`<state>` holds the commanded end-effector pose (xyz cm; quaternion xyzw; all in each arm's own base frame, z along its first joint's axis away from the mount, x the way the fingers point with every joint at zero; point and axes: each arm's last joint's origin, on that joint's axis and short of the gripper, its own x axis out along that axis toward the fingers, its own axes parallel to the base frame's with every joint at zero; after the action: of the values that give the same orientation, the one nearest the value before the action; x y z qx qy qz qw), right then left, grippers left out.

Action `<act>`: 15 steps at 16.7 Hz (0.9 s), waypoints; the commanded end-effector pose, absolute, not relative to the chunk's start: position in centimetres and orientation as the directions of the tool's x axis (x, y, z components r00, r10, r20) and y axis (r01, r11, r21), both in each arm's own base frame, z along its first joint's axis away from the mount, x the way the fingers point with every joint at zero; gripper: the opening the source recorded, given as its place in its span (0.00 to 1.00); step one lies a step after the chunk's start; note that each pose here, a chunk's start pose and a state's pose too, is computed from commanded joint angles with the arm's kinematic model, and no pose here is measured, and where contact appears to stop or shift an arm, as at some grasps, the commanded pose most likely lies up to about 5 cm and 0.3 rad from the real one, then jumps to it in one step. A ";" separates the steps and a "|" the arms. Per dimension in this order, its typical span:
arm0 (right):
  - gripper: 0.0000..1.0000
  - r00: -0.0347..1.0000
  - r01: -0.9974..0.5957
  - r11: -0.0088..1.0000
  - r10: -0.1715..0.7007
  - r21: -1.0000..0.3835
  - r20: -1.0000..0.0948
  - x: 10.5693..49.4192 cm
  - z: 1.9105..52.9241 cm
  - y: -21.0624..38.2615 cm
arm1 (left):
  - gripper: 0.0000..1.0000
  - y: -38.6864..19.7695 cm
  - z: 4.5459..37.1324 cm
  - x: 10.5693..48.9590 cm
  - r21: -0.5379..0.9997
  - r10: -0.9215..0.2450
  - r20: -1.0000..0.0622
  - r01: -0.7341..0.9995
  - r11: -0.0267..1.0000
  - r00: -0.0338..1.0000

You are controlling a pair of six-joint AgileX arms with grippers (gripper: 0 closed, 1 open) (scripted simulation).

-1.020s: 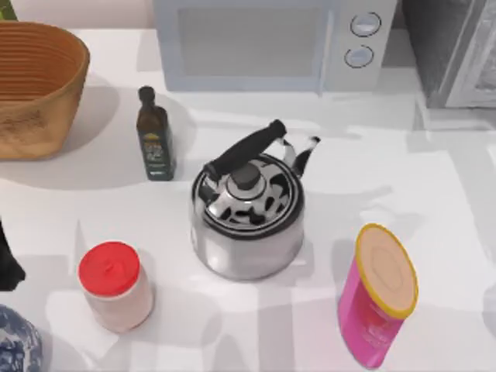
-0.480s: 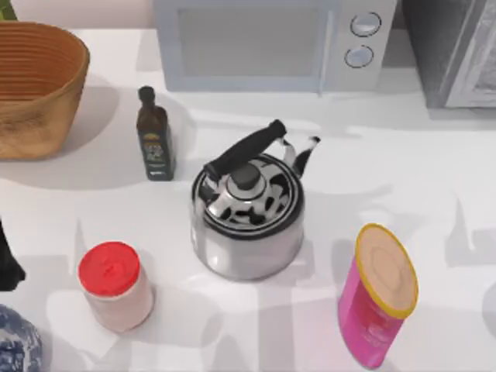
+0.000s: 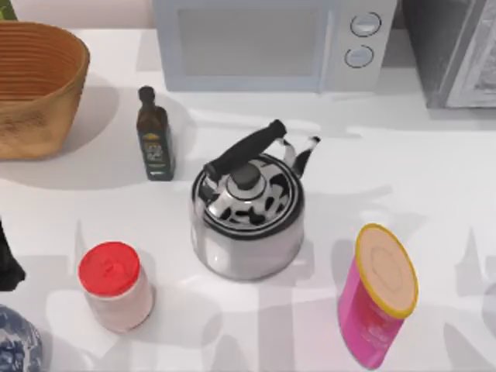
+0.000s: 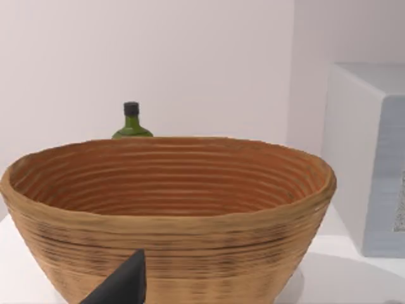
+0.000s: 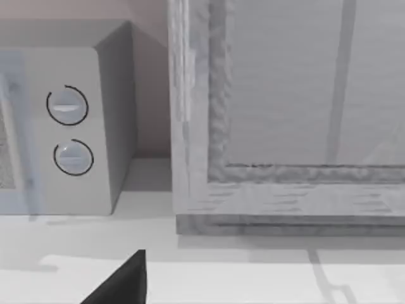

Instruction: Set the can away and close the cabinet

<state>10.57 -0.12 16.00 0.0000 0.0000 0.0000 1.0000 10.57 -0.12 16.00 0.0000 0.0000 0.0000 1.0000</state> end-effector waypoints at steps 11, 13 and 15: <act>1.00 0.996 -0.068 0.998 0.068 -0.017 0.061 11.5 19.1 -0.8 | 1.00 -0.1 16.0 10.6 0.000 0.000 0.000 0.000 1.000 1.000; 1.00 0.994 -0.081 0.996 0.083 -0.030 0.078 12.5 20.5 -1.7 | 1.00 -0.1 16.0 10.6 0.000 0.000 0.000 0.000 1.000 1.000; 1.00 0.993 -0.081 0.996 0.085 -0.044 0.083 13.7 21.5 -3.2 | 1.00 -0.1 16.0 10.6 0.000 0.000 0.000 0.000 1.000 1.000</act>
<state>13.75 -3.18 21.54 -0.0203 -0.0424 0.0416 0.9980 10.57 -0.12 16.00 0.0000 0.0000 0.0000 1.0000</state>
